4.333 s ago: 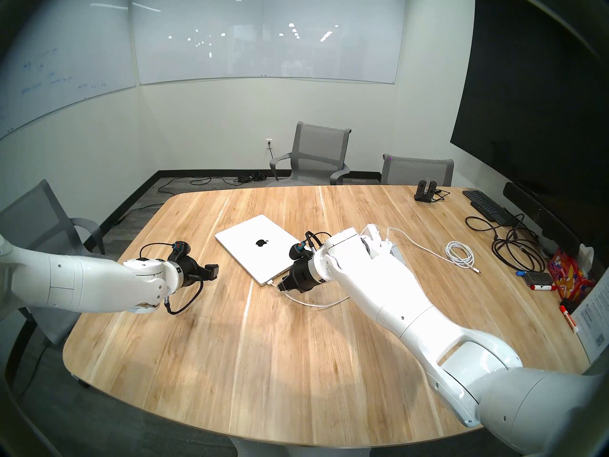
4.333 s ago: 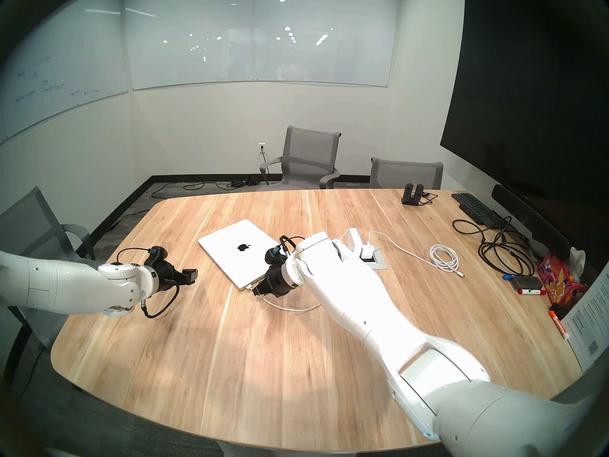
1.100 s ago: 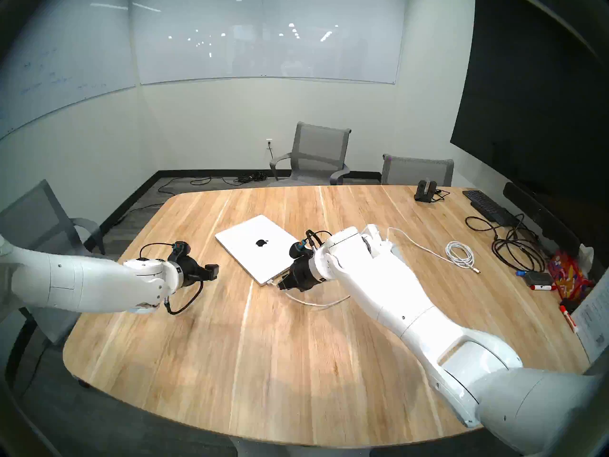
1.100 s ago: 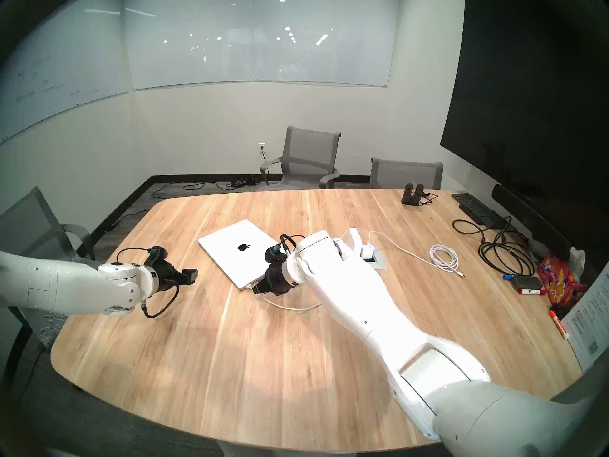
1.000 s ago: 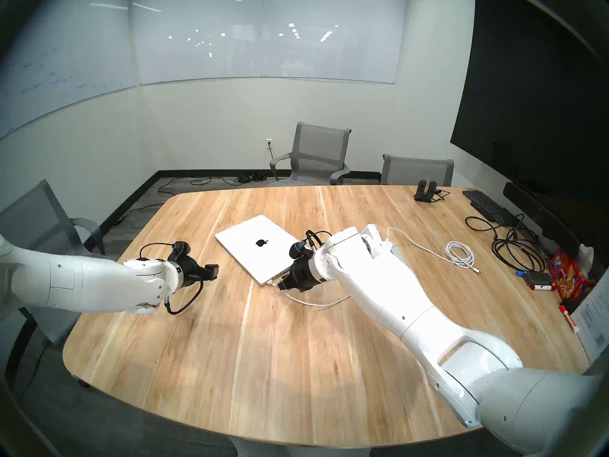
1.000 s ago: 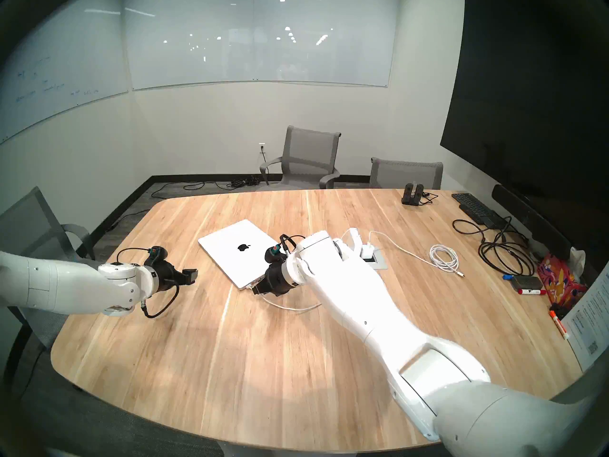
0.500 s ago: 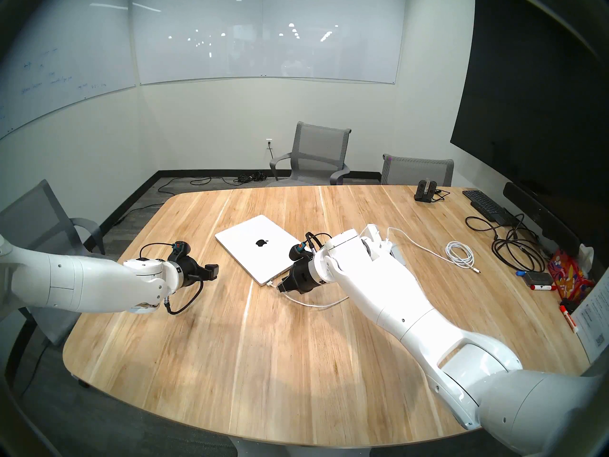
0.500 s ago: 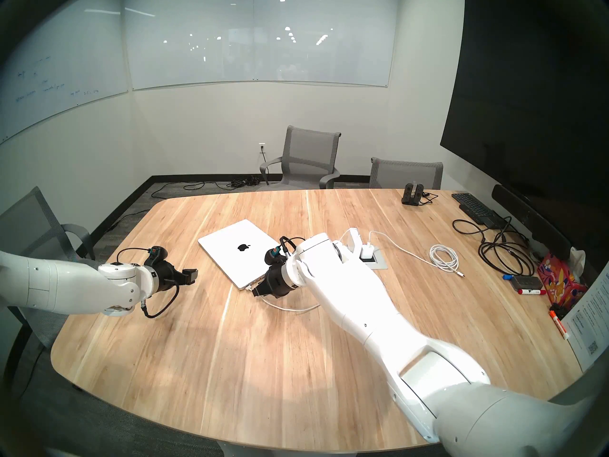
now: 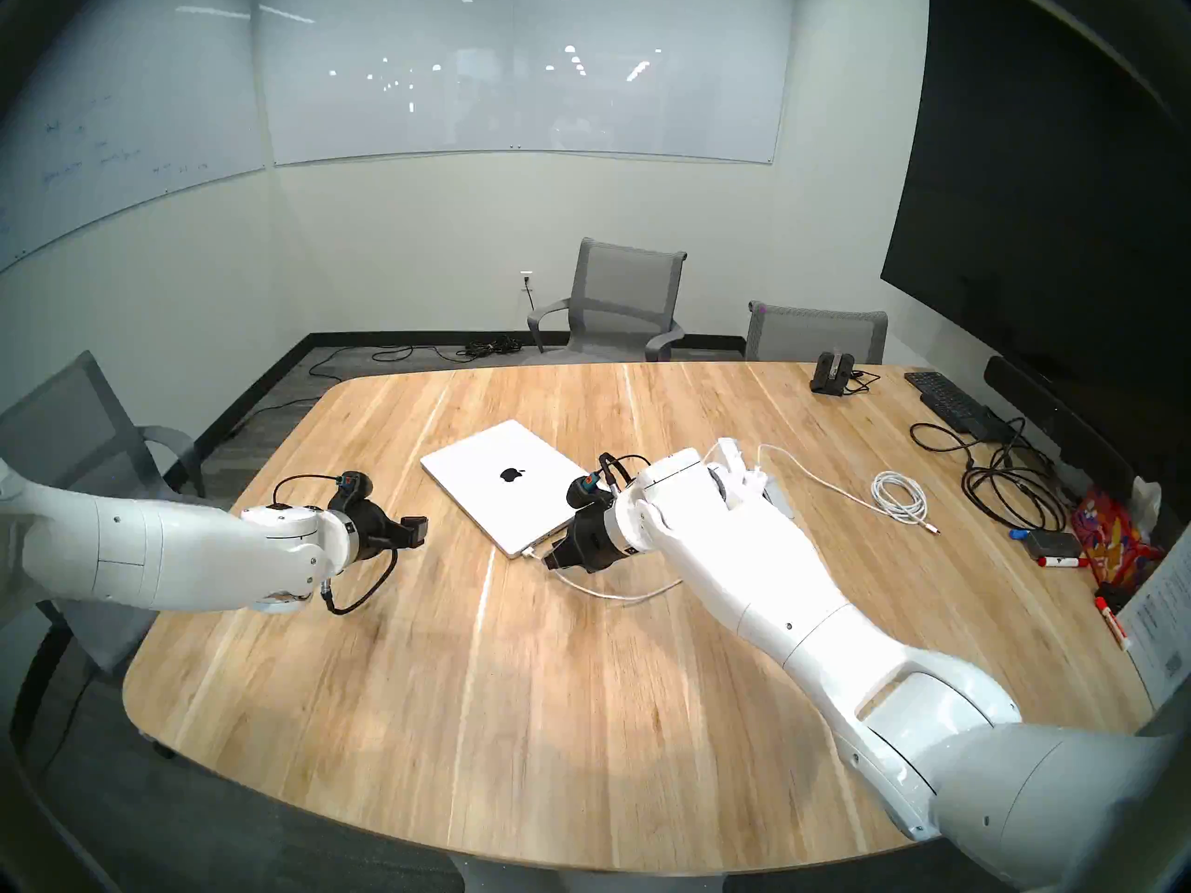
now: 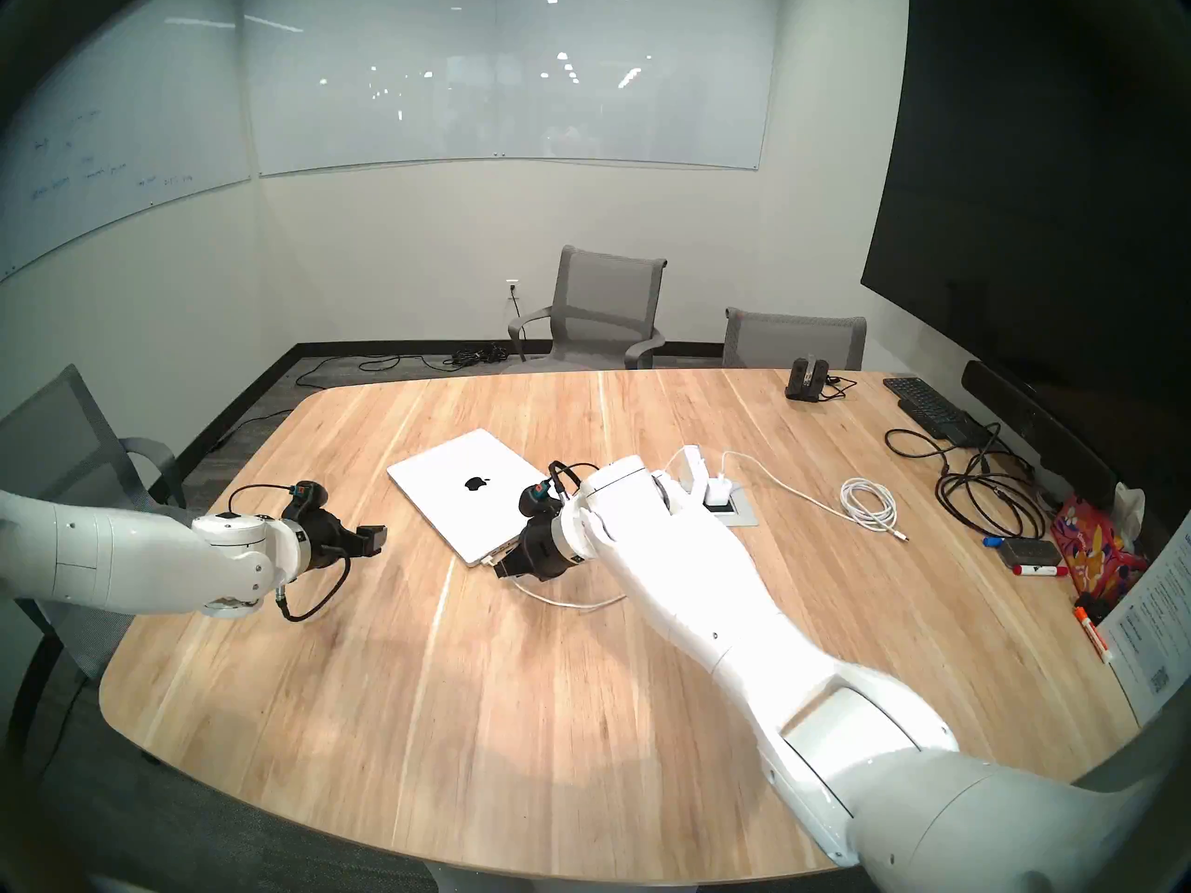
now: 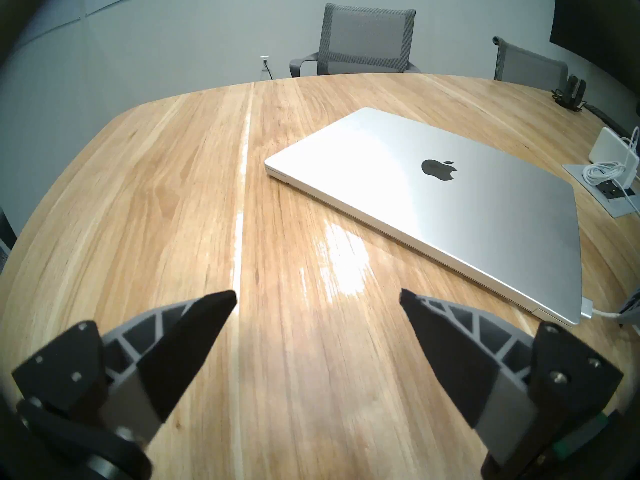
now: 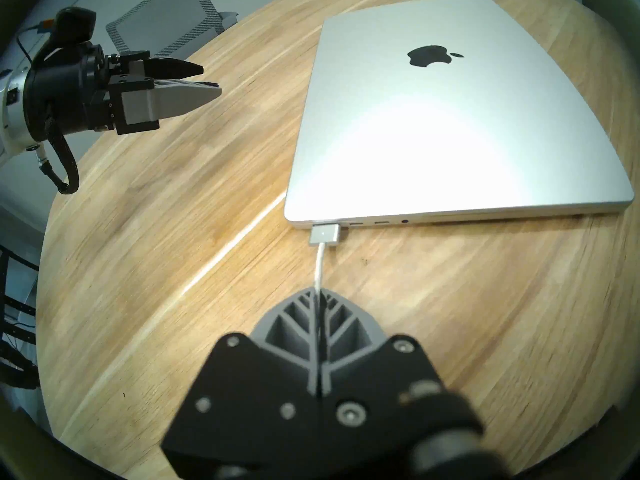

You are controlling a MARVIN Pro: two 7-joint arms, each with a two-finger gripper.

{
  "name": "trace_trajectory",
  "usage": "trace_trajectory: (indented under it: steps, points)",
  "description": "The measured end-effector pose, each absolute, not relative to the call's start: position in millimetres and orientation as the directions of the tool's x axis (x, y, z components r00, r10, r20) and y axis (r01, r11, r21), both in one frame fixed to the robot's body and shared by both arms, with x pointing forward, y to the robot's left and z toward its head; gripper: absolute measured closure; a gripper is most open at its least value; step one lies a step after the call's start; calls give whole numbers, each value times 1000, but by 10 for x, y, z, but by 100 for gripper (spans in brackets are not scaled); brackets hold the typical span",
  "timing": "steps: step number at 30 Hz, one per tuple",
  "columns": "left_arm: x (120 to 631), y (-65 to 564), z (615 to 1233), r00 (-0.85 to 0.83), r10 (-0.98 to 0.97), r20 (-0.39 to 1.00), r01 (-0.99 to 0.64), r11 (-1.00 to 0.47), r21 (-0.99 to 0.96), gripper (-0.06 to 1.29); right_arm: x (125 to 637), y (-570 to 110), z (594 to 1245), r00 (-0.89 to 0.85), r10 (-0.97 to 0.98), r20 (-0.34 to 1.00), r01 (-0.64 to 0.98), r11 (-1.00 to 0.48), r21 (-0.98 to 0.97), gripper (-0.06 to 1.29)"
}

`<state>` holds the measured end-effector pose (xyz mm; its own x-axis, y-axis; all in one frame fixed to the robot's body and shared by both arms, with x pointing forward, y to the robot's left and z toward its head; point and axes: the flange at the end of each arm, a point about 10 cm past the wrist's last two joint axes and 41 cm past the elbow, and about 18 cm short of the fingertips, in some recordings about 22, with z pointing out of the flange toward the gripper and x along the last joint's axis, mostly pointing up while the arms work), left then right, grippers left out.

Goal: Plug the charging cable into the port of a MacBook

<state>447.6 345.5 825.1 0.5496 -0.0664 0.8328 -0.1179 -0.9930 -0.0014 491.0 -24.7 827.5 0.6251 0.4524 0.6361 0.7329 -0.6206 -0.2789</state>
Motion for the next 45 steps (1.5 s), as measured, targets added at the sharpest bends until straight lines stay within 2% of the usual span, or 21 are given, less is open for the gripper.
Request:
trace_trajectory:
  steps: [45]
  points:
    - [4476,3455,8251,550,-66,833,-118,-993,-1,-3,4989,-272,8213,636,442,633,728,-616,-301,125]
